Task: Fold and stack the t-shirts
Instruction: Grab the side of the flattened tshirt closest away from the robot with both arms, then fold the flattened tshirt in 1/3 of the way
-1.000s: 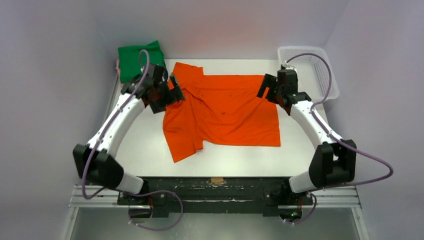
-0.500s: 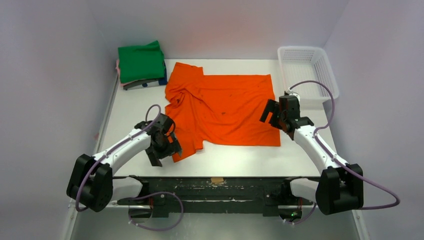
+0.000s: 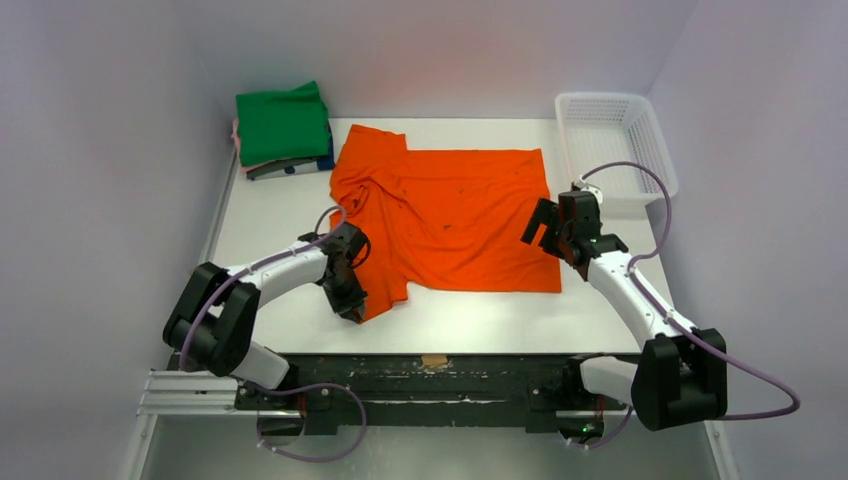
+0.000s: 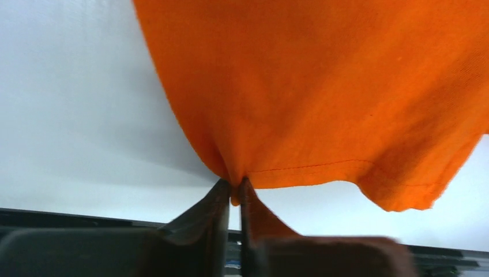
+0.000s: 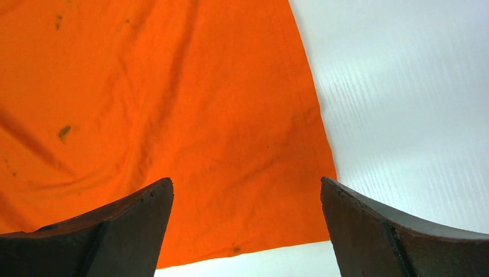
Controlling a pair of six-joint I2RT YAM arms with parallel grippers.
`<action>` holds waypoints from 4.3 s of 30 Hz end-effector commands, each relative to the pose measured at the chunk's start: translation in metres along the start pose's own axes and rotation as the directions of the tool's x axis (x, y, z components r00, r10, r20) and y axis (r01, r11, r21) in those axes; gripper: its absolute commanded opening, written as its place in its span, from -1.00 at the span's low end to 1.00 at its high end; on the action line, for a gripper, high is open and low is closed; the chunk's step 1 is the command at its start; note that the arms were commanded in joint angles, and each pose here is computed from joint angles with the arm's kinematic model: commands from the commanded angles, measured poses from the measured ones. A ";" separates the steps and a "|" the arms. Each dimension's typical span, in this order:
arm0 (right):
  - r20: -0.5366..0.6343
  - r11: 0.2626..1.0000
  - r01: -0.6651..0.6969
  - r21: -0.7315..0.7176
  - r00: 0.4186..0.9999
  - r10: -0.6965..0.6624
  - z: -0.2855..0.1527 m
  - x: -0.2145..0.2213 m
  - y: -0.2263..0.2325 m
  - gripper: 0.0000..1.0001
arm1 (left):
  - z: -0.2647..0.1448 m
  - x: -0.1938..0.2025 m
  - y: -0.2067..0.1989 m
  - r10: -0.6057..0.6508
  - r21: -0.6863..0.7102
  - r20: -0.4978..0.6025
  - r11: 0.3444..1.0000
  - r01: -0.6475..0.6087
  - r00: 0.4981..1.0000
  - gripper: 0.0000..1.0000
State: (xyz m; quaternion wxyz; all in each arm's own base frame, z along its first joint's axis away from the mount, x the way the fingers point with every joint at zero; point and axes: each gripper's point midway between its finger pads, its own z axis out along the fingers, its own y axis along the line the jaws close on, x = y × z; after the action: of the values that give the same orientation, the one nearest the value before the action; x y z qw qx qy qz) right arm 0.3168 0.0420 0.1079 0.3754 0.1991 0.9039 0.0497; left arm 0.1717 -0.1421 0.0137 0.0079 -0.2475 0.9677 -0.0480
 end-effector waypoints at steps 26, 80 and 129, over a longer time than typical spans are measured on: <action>-0.110 0.924 -0.180 0.337 0.967 0.228 -0.008 0.086 -0.077 0.46 | -0.014 0.068 0.015 0.114 0.004 -0.066 0.993 -0.114 0.991 -1.00; -0.132 0.991 -0.113 0.078 0.984 0.122 -0.025 0.015 -0.007 -1.00 | -0.110 -0.060 -0.088 0.068 0.277 0.238 0.952 -0.135 0.969 -1.00; -0.145 0.999 -0.008 -0.054 0.989 0.001 0.068 -0.013 0.072 0.38 | -0.079 -0.191 -0.142 0.023 0.382 0.239 0.917 -0.116 0.971 0.78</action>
State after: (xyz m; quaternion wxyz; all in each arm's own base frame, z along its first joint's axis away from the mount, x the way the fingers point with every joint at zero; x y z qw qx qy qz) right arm 0.3821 0.0516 0.0981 0.3141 0.2597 0.9130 0.0213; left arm 0.3976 -0.1366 0.1041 0.1682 -0.2166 0.9517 -0.1379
